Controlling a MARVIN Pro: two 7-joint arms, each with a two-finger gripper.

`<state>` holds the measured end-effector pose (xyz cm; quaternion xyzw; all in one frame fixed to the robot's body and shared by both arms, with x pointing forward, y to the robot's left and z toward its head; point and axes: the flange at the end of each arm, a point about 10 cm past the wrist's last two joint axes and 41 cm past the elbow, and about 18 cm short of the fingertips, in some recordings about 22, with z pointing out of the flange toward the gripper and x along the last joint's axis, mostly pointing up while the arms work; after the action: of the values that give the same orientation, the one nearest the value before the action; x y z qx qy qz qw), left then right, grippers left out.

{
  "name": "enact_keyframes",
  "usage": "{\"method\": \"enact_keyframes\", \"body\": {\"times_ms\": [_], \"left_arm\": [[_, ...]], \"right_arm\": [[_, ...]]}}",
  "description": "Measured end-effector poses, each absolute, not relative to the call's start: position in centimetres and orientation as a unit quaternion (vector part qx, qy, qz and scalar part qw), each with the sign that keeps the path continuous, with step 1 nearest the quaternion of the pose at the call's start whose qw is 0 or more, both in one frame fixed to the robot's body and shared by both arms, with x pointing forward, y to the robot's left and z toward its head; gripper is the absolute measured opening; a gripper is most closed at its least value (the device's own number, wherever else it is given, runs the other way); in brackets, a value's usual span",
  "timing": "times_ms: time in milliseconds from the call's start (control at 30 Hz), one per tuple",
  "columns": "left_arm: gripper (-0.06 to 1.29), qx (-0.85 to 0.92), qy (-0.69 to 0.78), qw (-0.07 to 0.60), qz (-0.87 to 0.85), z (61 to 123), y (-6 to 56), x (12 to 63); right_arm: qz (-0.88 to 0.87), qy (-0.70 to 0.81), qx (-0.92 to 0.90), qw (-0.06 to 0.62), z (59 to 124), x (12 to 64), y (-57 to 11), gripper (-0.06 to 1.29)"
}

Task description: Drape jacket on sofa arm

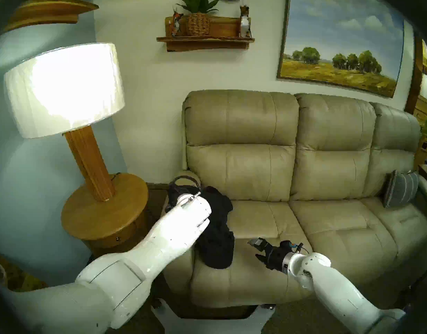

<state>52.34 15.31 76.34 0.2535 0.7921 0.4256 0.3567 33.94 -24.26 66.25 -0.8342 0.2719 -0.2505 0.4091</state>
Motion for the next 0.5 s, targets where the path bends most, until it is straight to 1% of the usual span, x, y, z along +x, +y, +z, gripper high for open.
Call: {"method": "enact_keyframes", "body": {"times_ms": [267, 500], "left_arm": [[0.07, 0.203, 0.82, 0.291, 0.448, 75.7, 21.4, 51.2], [0.07, 0.185, 0.835, 0.257, 0.45, 73.8, 24.1, 49.3]], "right_arm": [[-0.247, 0.267, -0.837, 0.409, 65.9, 33.6, -24.0, 1.21], [-0.244, 0.261, -0.84, 0.409, 65.6, 33.2, -23.6, 1.21]]}}
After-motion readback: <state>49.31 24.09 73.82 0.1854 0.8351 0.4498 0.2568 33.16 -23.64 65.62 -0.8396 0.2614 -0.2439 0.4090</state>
